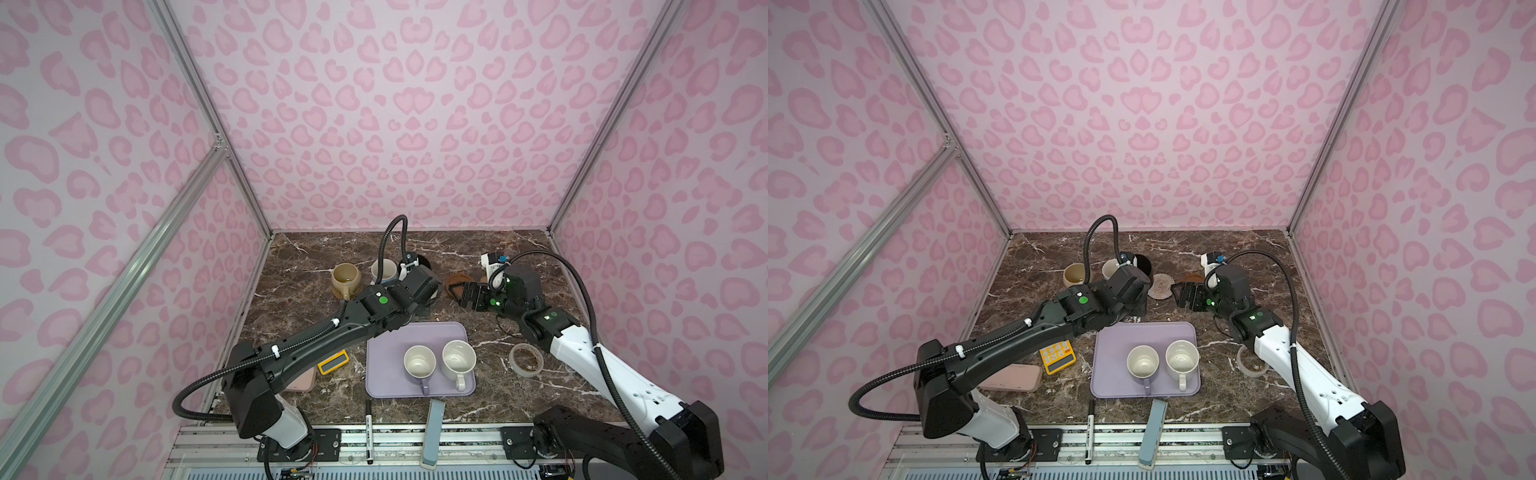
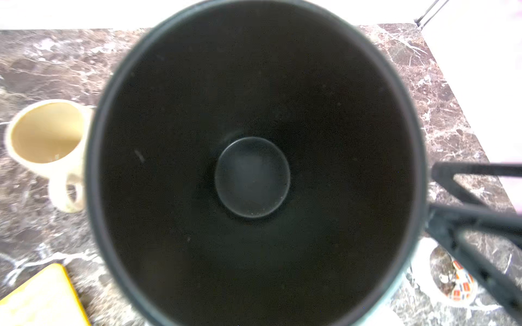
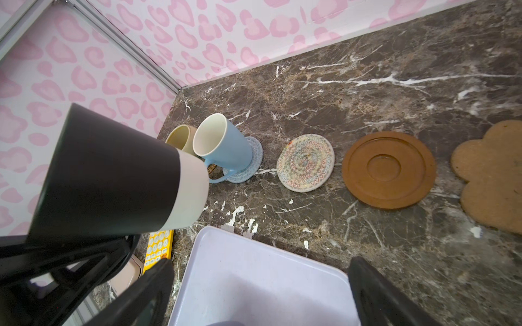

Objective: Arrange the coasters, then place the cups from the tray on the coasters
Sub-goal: 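Carry the black mug with left gripper over the multicolour knit coaster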

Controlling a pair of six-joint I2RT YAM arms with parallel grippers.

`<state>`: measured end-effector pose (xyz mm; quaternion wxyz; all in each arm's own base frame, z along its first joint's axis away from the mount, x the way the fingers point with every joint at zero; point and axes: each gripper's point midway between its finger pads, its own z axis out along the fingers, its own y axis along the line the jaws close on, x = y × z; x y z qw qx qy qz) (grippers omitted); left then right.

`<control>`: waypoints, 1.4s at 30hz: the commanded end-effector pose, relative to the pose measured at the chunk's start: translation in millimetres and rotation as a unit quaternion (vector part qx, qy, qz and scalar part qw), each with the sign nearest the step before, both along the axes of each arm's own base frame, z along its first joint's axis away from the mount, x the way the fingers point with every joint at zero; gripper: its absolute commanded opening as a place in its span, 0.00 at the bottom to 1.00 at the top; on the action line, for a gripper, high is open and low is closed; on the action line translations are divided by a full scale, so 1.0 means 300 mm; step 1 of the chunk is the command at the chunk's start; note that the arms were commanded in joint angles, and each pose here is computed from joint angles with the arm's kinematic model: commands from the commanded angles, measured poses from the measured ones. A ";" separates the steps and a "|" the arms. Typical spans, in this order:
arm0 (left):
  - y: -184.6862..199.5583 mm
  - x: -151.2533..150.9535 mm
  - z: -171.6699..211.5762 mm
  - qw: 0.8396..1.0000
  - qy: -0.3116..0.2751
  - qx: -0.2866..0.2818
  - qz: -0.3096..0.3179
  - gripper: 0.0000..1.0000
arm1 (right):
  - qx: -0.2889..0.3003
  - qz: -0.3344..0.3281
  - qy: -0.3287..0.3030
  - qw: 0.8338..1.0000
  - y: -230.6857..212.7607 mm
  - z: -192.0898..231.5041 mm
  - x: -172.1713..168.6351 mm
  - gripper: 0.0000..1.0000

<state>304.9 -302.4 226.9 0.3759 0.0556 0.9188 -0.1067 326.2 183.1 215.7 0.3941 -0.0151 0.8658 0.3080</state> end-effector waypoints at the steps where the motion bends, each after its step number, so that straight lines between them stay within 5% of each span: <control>1: -0.065 0.065 0.047 0.999 -0.024 -0.029 -0.003 0.04 | 0.012 0.010 -0.009 1.000 0.007 0.000 0.025 0.98; 17: -0.147 0.275 -0.191 0.996 0.040 -0.002 0.079 0.03 | 0.007 -0.006 0.038 0.999 -0.054 -0.122 0.122 0.95; 42: -0.213 0.384 -0.437 0.991 0.084 0.023 0.102 0.03 | 0.024 -0.017 0.052 0.998 -0.081 -0.156 0.129 0.94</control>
